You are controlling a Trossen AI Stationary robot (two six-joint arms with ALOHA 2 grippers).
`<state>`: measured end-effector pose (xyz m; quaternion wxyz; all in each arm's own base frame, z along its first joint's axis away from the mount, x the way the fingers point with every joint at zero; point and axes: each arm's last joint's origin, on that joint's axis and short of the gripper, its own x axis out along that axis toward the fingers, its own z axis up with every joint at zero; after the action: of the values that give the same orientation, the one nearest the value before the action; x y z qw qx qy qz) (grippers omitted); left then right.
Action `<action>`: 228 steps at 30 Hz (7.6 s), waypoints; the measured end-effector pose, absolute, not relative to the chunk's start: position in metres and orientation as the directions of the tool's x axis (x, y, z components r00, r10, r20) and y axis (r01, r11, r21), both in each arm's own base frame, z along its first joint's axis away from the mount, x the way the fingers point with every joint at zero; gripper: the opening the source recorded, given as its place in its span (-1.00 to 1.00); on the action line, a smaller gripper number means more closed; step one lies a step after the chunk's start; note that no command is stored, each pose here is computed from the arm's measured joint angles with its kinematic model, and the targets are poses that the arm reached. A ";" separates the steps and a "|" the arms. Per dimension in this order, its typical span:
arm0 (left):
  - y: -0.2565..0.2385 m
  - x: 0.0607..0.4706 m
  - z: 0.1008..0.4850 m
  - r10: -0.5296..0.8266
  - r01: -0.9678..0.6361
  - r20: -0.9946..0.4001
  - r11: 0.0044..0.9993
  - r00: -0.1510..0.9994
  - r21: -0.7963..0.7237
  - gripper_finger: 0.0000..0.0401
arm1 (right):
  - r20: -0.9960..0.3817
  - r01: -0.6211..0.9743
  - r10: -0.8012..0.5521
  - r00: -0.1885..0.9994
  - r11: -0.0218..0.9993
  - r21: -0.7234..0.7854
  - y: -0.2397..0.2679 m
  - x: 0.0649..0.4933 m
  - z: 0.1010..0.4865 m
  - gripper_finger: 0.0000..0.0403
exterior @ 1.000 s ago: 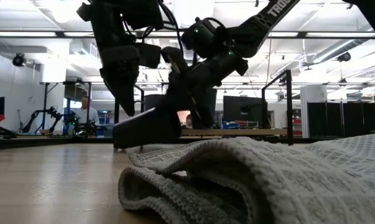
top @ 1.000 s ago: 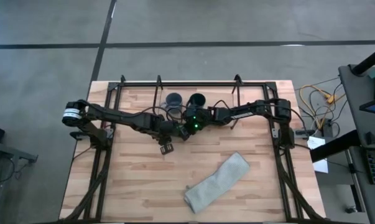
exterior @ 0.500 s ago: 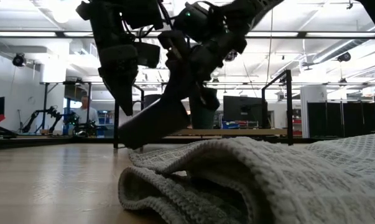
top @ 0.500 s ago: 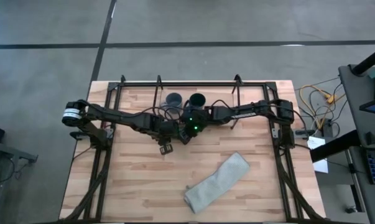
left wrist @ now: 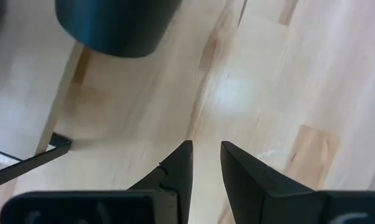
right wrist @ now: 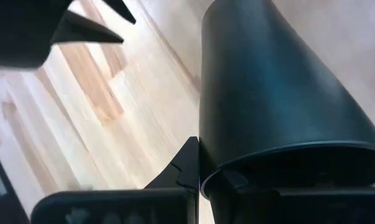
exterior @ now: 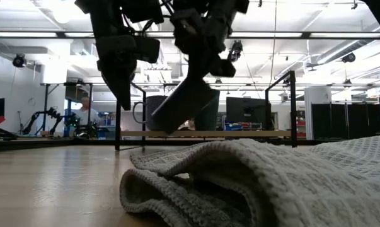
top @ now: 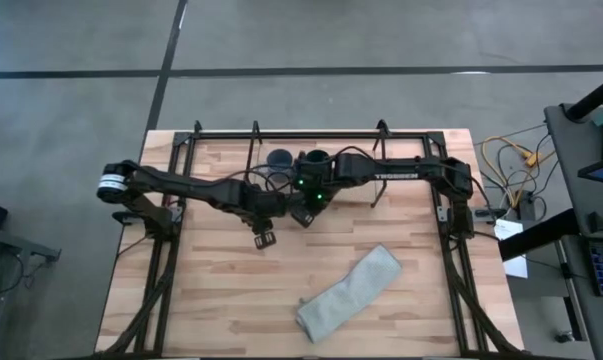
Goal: Stack small to large cups/mugs on shelf
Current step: Put the black cup on the shelf, then return to Home Position
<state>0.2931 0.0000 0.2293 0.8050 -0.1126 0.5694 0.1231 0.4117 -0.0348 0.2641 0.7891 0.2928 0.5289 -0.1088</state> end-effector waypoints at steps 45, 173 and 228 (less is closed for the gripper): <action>0.000 0.263 0.273 0.060 -0.317 -0.893 0.944 0.446 -0.094 -0.66 | -0.977 0.496 0.128 0.171 0.846 0.198 -0.033 0.355 0.355 -0.96; 0.027 0.355 0.297 0.266 -0.309 -0.386 0.950 0.884 -0.053 -0.66 | -0.993 0.232 -0.002 -0.118 0.972 -0.030 -0.138 0.306 0.294 -0.76; 0.029 0.316 0.353 0.280 -0.300 -0.227 0.952 0.933 -0.062 -0.66 | -0.931 0.464 -0.181 0.316 0.886 -0.014 -0.130 0.310 0.411 -0.73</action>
<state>0.3164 0.0291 0.3529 0.9819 -0.0477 0.1086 0.1476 0.3099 -0.1297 0.4112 0.8009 0.1291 0.5490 -0.2013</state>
